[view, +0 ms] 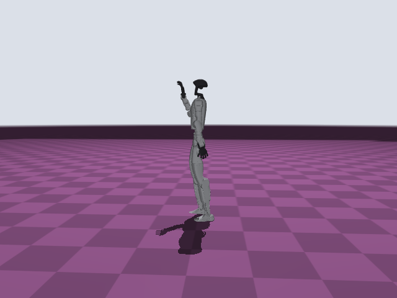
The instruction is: In place motions
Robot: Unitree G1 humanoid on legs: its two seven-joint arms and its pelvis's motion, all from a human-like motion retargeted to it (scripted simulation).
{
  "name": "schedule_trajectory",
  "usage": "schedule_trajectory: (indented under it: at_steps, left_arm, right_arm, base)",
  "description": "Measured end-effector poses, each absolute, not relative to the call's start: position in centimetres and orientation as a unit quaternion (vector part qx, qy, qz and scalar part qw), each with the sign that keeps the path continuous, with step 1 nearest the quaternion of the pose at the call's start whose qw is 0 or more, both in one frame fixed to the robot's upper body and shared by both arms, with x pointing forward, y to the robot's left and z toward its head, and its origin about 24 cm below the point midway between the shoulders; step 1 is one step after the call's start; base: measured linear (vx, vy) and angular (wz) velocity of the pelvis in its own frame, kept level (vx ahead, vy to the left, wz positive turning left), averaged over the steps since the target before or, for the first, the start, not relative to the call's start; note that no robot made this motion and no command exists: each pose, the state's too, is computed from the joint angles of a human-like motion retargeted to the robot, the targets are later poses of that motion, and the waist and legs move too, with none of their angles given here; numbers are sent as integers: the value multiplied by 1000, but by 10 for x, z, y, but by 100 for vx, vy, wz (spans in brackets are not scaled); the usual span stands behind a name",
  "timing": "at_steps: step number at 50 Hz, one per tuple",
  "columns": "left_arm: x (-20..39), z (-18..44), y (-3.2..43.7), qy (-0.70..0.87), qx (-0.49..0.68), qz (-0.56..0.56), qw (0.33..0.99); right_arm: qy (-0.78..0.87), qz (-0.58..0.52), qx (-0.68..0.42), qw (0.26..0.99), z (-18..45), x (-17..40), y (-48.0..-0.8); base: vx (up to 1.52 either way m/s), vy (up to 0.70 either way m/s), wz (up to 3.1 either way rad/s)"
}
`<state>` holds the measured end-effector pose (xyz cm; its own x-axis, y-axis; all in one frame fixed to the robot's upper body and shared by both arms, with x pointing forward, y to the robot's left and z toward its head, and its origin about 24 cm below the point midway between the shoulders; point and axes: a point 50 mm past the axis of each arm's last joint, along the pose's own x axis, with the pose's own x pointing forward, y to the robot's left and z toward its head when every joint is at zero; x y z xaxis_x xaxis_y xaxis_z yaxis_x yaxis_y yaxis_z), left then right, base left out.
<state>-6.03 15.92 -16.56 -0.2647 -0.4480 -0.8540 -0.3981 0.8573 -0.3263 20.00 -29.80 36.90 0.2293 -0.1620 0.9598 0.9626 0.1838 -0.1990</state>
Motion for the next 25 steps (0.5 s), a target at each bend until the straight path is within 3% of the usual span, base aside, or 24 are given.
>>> schedule_trajectory:
  at_steps: [5, 7, 10, 17, 22, 25]
  left_arm:
    - [-56, -166, 159, 792, -265, -27, 549]
    - [-52, -167, 160, 790, -261, -31, 555]
    - [-46, -168, 161, 784, -255, -36, 564]
    - [-41, -170, 162, 779, -249, -38, 574]
    - [-47, -168, 162, 786, -251, -29, 565]
    - [-53, -167, 163, 793, -250, -25, 556]
  right_arm:
    - [-645, -398, -522, 392, 384, 147, -225]
    - [-683, -385, -498, 371, 383, 139, -216]
    - [-661, -398, -475, 423, 385, 147, -226]
    - [-414, -531, -371, 640, 363, 205, -310]
    - [-246, -494, -244, 798, 312, 259, -344]
    - [-224, -459, -159, 845, 292, 274, -345]
  base:
    - [0, 0, 0]
    - [0, 0, 0]
    - [0, 0, 0]
    - [0, 0, 11]
    - [0, 0, 7]
    - [0, 0, 0]
